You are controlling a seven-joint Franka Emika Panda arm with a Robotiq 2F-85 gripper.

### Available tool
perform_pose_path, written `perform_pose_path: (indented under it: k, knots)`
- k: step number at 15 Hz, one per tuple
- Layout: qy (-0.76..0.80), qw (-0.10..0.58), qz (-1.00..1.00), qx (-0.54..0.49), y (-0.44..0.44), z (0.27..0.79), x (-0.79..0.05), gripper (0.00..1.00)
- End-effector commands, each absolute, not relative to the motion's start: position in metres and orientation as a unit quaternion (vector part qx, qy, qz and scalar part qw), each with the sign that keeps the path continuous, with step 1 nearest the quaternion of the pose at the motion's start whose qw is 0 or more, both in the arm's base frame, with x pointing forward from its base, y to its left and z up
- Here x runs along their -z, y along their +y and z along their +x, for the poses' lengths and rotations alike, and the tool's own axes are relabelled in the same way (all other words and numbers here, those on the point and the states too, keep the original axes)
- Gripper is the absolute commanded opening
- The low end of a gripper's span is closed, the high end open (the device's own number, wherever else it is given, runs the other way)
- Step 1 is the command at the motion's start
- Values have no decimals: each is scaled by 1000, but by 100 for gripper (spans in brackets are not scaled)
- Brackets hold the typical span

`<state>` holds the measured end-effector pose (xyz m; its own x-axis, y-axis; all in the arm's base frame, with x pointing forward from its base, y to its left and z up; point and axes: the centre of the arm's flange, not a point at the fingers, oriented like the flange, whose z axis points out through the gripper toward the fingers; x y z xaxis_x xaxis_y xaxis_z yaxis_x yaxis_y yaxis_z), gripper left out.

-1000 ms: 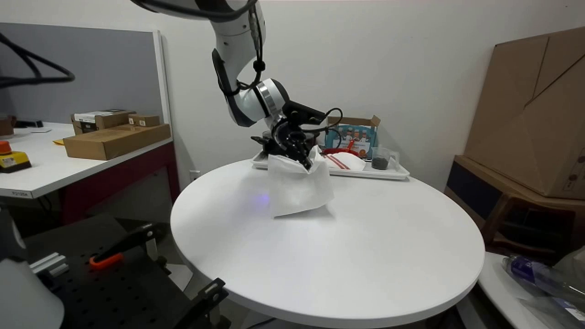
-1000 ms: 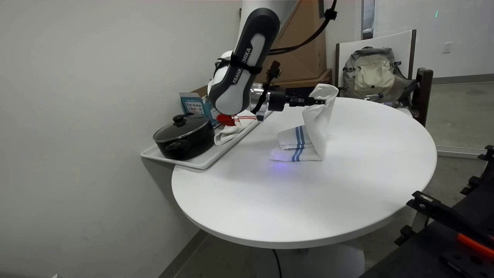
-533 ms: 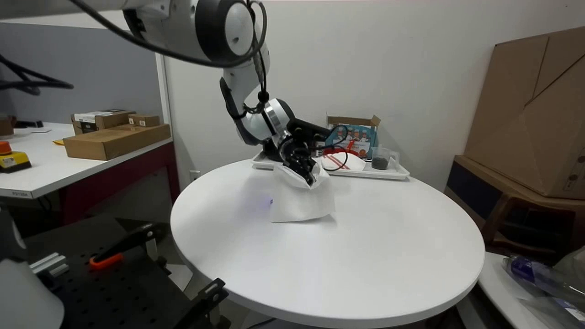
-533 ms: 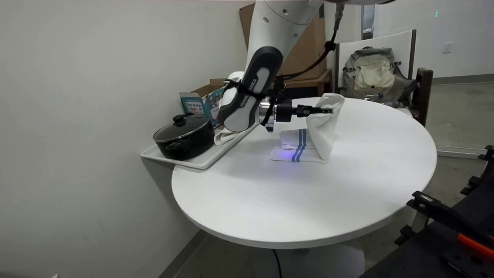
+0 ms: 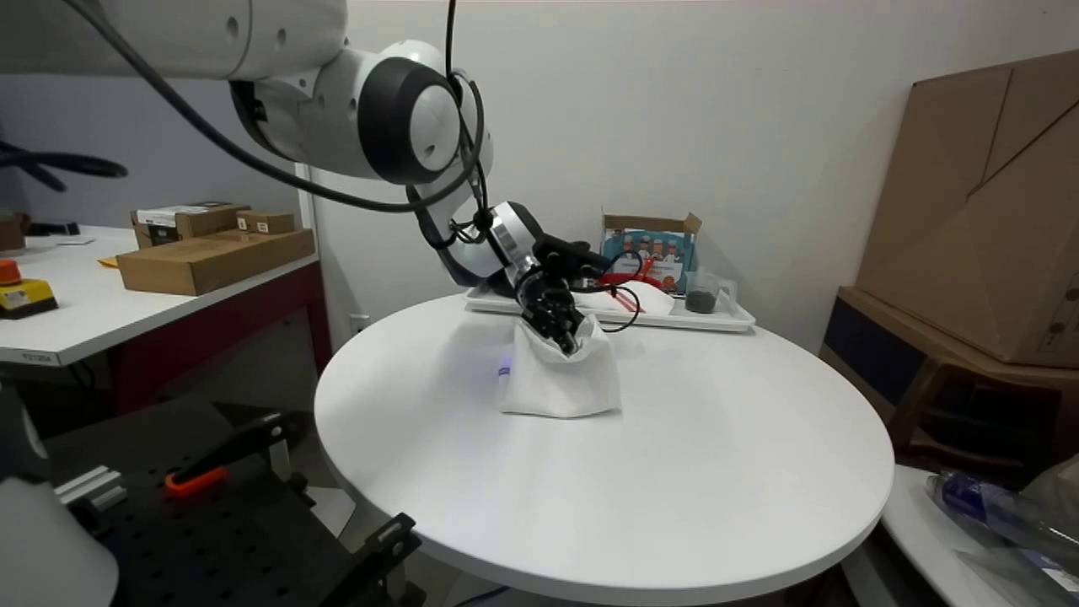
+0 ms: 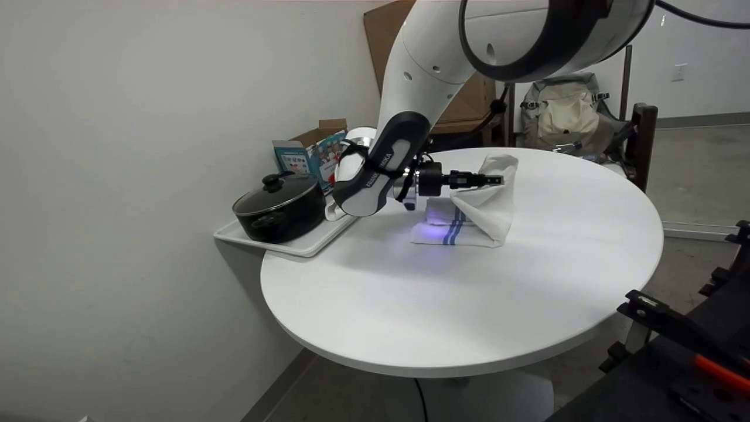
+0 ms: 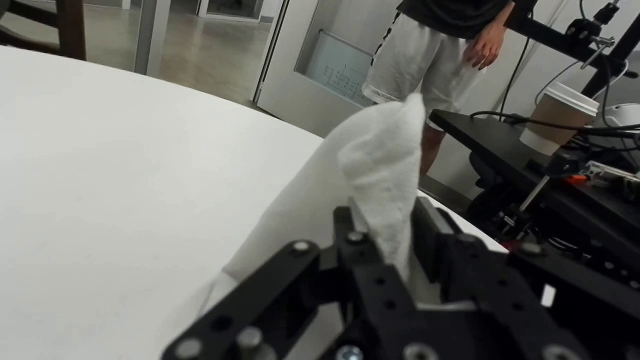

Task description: Fold the cloth on the table

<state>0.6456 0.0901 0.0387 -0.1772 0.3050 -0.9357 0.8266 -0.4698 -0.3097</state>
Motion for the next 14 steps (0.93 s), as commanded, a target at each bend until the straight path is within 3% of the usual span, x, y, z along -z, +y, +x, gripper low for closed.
perform_pose_path:
  k: [1,3,14]
  knots:
    - [470,215,606,605,93,647,-42,36]
    - [472,215,606,603,94,649,-44,40]
    - [473,214,606,603,94,649,-44,40]
